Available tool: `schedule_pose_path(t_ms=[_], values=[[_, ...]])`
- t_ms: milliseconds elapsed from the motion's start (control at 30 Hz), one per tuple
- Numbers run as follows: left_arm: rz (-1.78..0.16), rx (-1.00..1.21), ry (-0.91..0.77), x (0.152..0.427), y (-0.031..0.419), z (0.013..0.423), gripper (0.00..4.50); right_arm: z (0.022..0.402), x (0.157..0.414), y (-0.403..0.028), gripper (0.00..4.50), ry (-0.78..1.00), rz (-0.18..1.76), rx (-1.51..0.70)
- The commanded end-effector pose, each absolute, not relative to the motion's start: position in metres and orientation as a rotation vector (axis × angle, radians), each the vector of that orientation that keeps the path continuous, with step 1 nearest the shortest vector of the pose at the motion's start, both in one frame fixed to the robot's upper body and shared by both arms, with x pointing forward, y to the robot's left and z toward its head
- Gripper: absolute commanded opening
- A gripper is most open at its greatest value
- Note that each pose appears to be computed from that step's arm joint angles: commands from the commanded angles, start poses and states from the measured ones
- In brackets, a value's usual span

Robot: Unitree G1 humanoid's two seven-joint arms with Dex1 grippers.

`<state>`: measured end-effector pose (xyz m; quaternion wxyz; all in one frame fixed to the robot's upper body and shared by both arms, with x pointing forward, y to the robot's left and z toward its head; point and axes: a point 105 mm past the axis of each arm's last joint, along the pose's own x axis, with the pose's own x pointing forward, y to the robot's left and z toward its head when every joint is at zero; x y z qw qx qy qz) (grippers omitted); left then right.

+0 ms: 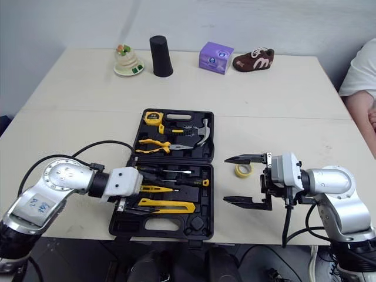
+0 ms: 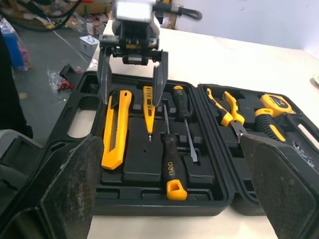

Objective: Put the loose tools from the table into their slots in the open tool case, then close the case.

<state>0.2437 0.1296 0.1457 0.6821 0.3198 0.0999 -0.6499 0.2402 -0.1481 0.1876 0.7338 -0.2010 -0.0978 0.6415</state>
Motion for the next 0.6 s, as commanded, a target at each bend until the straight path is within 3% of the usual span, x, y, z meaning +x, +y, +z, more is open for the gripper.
schedule_pose_path(t_ms=[33,167,233,500,600], values=[[-1.466,0.686,0.131,0.241,0.134,0.161,3.58,0.196,0.237,-0.144,4.50,-0.270,1.415,-0.472],[-1.426,0.626,0.026,0.246,0.132,0.165,3.58,0.192,0.238,-0.144,4.50,-0.269,1.404,-0.470],[-1.444,0.616,0.008,0.243,0.128,0.160,3.18,0.191,0.239,-0.144,4.50,-0.269,1.399,-0.469],[-1.487,0.621,-0.018,0.240,0.110,0.134,0.02,0.181,0.230,-0.144,4.50,-0.243,1.418,-0.460],[-1.476,0.620,0.011,0.245,0.109,0.123,0.02,0.180,0.232,-0.147,4.50,-0.236,1.406,-0.466]])
